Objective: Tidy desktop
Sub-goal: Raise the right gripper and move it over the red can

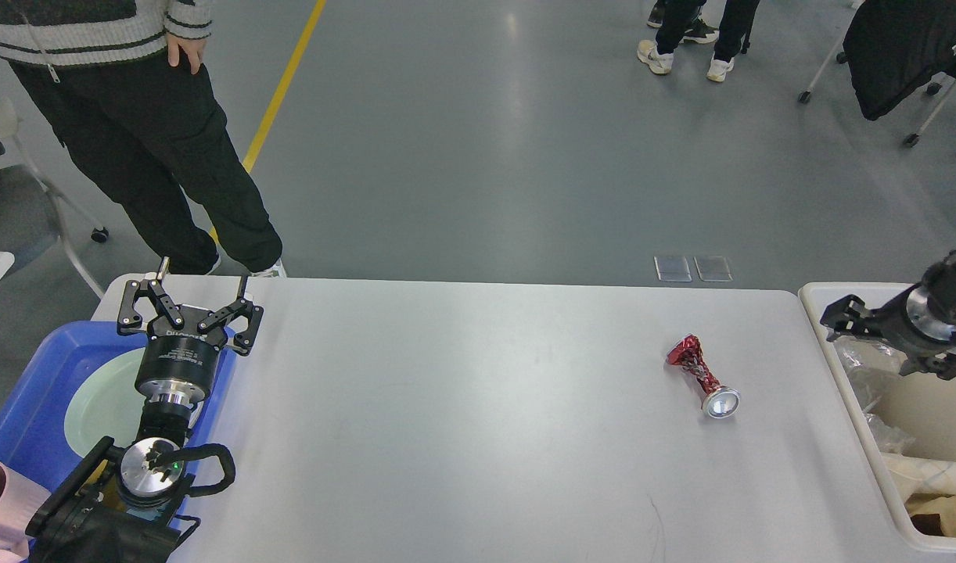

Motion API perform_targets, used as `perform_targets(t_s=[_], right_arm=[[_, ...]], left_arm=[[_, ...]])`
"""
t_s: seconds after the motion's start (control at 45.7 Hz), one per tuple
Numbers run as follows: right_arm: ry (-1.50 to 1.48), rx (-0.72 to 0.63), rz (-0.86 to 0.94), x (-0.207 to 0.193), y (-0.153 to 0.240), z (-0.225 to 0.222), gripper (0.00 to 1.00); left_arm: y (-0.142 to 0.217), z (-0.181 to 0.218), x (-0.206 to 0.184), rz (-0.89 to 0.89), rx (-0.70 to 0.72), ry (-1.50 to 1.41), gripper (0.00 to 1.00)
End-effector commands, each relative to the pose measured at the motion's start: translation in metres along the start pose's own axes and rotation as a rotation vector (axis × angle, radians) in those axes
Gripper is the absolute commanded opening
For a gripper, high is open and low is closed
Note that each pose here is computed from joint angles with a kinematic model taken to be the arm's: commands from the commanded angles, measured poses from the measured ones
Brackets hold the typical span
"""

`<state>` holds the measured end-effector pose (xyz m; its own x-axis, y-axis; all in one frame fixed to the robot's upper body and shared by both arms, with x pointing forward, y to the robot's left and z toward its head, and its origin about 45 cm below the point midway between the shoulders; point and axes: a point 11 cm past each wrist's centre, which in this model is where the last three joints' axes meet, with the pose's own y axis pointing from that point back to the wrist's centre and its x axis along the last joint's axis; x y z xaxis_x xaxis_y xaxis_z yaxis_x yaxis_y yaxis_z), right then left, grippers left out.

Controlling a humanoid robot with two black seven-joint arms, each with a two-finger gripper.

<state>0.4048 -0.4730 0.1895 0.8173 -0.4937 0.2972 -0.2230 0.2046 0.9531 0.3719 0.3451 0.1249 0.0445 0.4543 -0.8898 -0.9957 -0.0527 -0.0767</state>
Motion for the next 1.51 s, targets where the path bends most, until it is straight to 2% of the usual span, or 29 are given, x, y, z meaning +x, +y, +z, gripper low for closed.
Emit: perform_targets(t_s=[0.0, 0.175, 0.306, 0.503, 0.722, 0.832, 1.007, 1.313, 1.488], right_arm=[[0.068, 0.0, -0.062, 0.008, 0.038, -0.036, 1.0], [0.165, 0.037, -0.128, -0.004, 0.091, -0.084, 1.0], [0.337, 0.038, -0.181, -0.038, 0.129, -0.138, 1.0], [0.499, 0.105, -0.246, -0.09, 0.184, -0.179, 1.0], [0.568, 0.181, -0.242, -0.116, 0.249, -0.175, 0.98], [0.596, 0.197, -0.246, -0.132, 0.268, -0.167, 0.98], [0.566, 0.188, -0.208, -0.125, 0.267, -0.16, 0.97], [0.443, 0.147, -0.084, -0.1, 0.241, -0.143, 0.97], [0.385, 0.124, -0.018, -0.087, 0.195, -0.145, 0.97]], left_arm=[[0.001, 0.0, 0.001, 0.002, -0.001, 0.0, 0.96], [0.0, -0.001, 0.0, 0.0, 0.002, 0.001, 0.96], [0.001, -0.001, 0.0, 0.001, 0.002, 0.001, 0.96], [0.001, -0.001, 0.0, 0.001, 0.002, 0.001, 0.96], [0.001, 0.0, 0.001, 0.002, -0.001, 0.0, 0.96], [0.001, 0.0, 0.001, 0.002, -0.001, 0.002, 0.96], [0.0, -0.001, 0.0, 0.0, 0.002, 0.001, 0.96], [0.001, 0.0, 0.001, 0.001, 0.002, 0.0, 0.96], [0.0, -0.001, 0.0, 0.0, 0.002, 0.001, 0.96]])
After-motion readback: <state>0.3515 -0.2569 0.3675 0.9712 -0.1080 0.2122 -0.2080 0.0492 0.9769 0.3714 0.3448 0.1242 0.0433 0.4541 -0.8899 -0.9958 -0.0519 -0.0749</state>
